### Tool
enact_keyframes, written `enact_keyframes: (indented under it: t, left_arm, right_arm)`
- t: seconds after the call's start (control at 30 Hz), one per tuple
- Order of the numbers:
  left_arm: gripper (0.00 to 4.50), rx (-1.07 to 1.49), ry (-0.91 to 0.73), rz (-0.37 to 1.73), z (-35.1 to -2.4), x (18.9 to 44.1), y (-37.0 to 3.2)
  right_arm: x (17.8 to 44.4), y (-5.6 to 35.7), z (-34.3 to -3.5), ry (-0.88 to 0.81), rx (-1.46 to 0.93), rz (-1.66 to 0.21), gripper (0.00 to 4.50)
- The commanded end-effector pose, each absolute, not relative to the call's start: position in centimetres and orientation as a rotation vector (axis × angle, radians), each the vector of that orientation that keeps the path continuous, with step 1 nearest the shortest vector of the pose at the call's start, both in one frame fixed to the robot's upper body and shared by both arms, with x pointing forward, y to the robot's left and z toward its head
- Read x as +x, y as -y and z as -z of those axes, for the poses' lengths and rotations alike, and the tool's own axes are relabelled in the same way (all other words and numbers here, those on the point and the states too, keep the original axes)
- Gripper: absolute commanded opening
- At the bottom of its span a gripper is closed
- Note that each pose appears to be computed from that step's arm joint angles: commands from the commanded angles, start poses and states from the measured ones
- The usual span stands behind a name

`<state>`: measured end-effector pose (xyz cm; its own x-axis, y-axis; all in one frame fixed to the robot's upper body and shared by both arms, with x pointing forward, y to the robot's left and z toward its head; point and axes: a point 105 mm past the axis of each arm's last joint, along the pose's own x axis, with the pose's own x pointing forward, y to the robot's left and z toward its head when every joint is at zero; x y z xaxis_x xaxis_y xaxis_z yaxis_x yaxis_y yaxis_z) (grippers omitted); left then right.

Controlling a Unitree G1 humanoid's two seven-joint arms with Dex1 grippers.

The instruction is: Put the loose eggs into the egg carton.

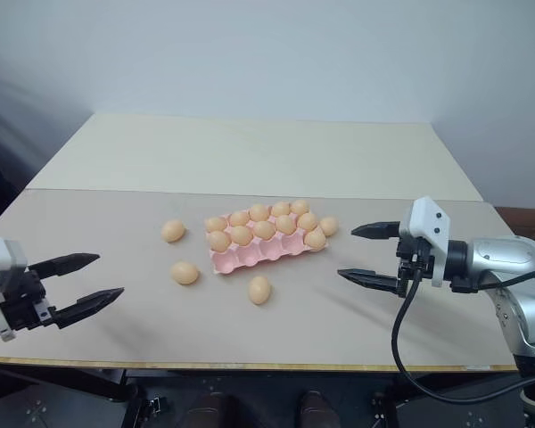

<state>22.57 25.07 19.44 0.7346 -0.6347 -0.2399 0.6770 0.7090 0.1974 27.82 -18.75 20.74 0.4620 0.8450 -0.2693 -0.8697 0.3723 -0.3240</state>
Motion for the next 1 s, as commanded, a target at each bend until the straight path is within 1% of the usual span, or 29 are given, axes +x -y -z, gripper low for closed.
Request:
enact_keyframes:
  t: [0.03, 0.17, 0.27, 0.33, 0.47, 0.57, 0.63, 0.83, 1.0]
  left_arm:
    - [4.49, 0.300, -0.132, 0.761, -20.2, 22.8, -24.7]
    - [4.49, 0.305, -0.139, 0.761, -20.1, 22.9, -24.8]
    - [4.49, 0.295, -0.143, 0.787, -19.9, 22.9, -24.5]
    - [4.49, 0.292, -0.140, 0.806, -19.9, 23.0, -24.1]
    - [4.49, 0.290, -0.127, 0.835, -20.0, 23.5, -23.5]
    - [4.49, 0.292, -0.119, 0.848, -20.1, 23.7, -23.2]
    - [4.49, 0.292, -0.115, 0.851, -20.1, 23.7, -23.1]
    - [4.49, 0.291, -0.112, 0.845, -19.9, 23.2, -23.1]
    - [4.49, 0.293, -0.112, 0.835, -19.9, 23.0, -23.3]
  right_arm:
    - [27.7, 18.5, -21.9, -0.019, -0.480, -1.085, 4.50]
    - [27.7, 18.5, -22.0, -0.019, -0.486, -1.081, 4.50]
    - [28.7, 18.2, -20.9, -0.044, -0.546, -1.064, 4.50]
    - [30.0, 18.3, -19.9, -0.073, -0.619, -1.042, 4.50]
    - [34.8, 19.0, -17.7, -0.123, -0.816, -0.951, 4.50]
    - [38.3, 19.2, -17.1, -0.128, -0.894, -0.879, 4.50]
    - [40.0, 19.3, -16.6, -0.142, -0.959, -0.857, 4.50]
    - [42.7, 19.7, -15.9, -0.160, -1.093, -0.800, 4.50]
    - [43.5, 18.9, -16.4, -0.129, -1.137, -0.796, 4.50]
